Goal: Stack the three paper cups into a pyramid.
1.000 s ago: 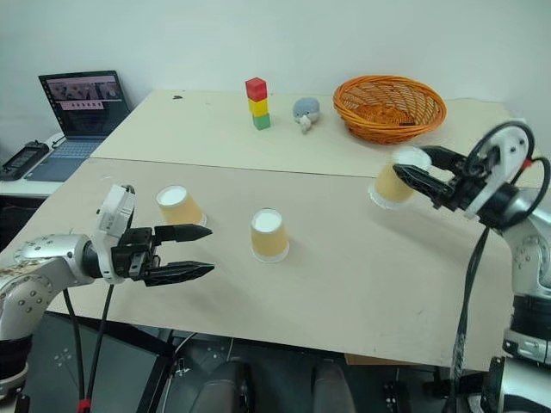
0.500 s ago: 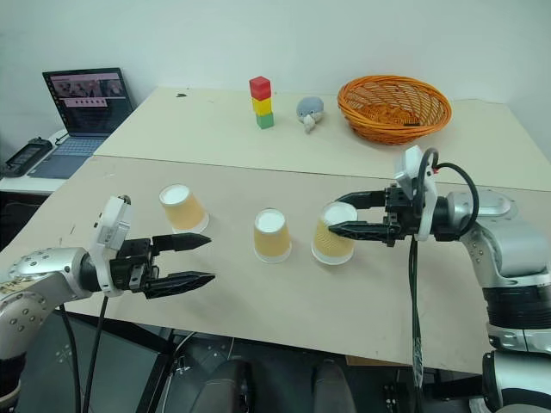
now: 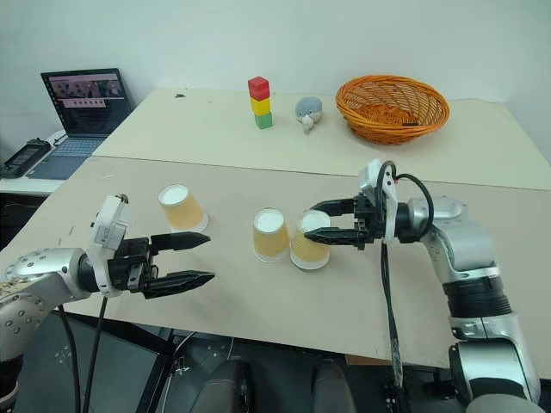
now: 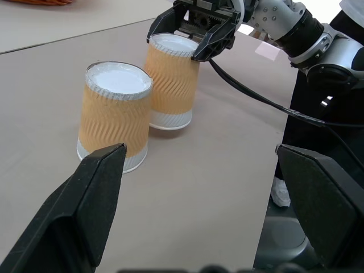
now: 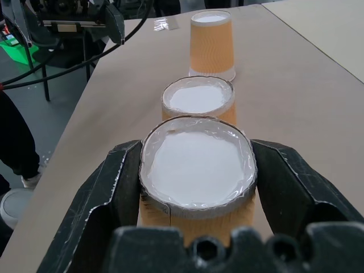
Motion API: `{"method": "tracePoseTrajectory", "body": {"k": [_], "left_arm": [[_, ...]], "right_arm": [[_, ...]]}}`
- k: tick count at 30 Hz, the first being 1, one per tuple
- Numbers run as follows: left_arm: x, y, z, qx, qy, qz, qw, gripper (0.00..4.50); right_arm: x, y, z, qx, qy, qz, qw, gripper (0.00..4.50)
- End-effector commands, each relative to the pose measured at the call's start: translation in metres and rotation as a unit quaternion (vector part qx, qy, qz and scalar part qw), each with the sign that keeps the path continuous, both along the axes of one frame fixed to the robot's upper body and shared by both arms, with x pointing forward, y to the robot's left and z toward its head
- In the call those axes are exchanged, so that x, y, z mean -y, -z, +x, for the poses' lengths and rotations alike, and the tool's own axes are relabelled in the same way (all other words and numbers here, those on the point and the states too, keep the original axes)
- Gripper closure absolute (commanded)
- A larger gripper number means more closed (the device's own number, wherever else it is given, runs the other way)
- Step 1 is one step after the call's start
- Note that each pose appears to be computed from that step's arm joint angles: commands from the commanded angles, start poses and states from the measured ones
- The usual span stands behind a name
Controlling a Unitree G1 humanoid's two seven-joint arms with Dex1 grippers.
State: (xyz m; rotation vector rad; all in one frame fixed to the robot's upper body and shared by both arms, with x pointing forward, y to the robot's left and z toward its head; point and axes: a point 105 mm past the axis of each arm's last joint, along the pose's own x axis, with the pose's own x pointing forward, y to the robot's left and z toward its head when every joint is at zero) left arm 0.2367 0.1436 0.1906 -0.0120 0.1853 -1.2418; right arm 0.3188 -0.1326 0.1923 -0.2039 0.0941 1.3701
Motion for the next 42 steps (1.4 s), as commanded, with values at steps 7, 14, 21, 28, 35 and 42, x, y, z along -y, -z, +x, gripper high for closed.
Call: {"method": "tracePoseTrajectory", "body": {"k": [7, 14, 21, 28, 35, 42], "left_arm": [[0.002, -0.012, -0.003, 0.027, 0.003, -0.004, 1.000, 0.00], [0.003, -0.013, -0.003, 0.028, -0.002, -0.008, 1.000, 0.00], [0.004, -0.014, -0.002, 0.029, -0.005, -0.011, 0.999, 0.00], [0.004, -0.016, 0.001, 0.029, -0.003, -0.021, 0.999, 0.00], [0.003, -0.020, 0.007, 0.027, -0.009, -0.040, 0.999, 0.00], [-0.028, -0.043, 0.033, 0.057, -0.191, -0.125, 0.972, 0.00]], "right_arm": [[-0.007, -0.008, 0.007, 0.026, -0.013, 0.010, 1.000, 1.74], [-0.008, -0.005, 0.018, 0.015, 0.006, 0.023, 1.000, 1.29], [0.001, -0.010, 0.014, 0.016, 0.000, 0.028, 0.999, 0.09], [0.024, -0.024, -0.002, 0.015, 0.001, 0.030, 0.999, 0.09], [0.050, -0.045, -0.003, 0.036, 0.060, 0.048, 0.996, 0.09], [0.085, -0.078, -0.021, 0.082, 0.147, 0.087, 0.982, 0.09]]}}
